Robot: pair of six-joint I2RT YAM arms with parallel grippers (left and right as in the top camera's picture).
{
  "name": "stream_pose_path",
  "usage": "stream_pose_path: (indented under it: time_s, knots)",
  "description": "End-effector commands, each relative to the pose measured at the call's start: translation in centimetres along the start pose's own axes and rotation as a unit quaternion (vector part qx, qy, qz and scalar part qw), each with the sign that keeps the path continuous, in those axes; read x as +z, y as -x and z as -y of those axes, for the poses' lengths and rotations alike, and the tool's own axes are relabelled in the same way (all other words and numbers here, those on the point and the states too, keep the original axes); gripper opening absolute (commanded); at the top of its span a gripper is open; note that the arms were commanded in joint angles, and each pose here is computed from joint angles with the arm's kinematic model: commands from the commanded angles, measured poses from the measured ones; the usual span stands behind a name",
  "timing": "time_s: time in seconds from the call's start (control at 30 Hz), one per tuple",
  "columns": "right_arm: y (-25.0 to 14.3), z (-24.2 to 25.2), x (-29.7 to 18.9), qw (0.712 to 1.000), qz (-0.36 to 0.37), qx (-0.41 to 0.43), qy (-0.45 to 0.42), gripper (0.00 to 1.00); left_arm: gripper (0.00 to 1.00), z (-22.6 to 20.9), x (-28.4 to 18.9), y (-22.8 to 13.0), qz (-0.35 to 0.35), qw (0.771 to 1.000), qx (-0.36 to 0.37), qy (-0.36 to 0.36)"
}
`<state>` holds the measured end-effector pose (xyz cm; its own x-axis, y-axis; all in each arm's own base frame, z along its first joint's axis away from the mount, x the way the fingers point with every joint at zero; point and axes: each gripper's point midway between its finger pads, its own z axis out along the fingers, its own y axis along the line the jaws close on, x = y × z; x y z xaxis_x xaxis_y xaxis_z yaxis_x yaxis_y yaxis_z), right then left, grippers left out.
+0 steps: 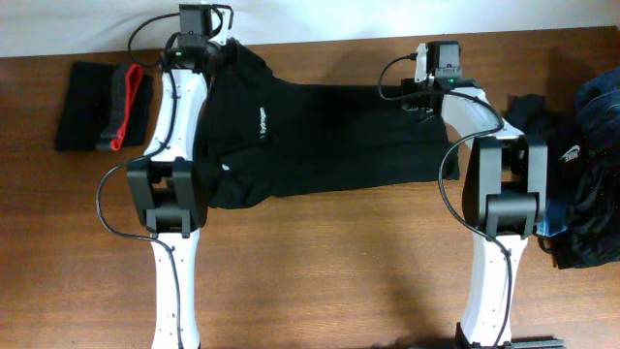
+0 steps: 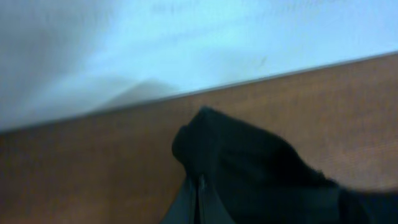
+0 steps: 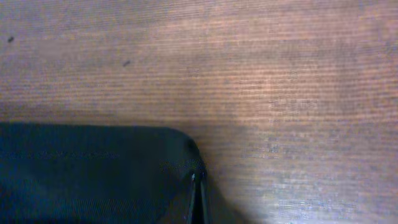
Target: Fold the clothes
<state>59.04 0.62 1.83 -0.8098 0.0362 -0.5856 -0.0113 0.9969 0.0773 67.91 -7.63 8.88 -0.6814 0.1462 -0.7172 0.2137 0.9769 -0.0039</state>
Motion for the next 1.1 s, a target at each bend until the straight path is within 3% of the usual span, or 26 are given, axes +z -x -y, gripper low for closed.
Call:
stream_pose_path:
  time_s: [0.0, 0.7, 1.07]
  knots:
    - [4.2, -0.1, -4.2, 0.999, 0.050, -0.001, -0.002, 0.04, 0.00, -0.9, -0.5, 0.1, -0.006, 1.000, -0.007, 0.002]
    - [3.8, -0.3, -7.1, 0.999, 0.025, -0.025, -0.006, 0.04, 0.00, -0.6, -5.4, -3.2, -0.122, 0.992, -0.022, -0.007]
    - [3.3, -0.4, -8.5, 1.000, 0.009, -0.024, -0.006, 0.04, 0.00, 1.7, -7.1, -5.3, -0.173, 0.981, -0.041, -0.071]
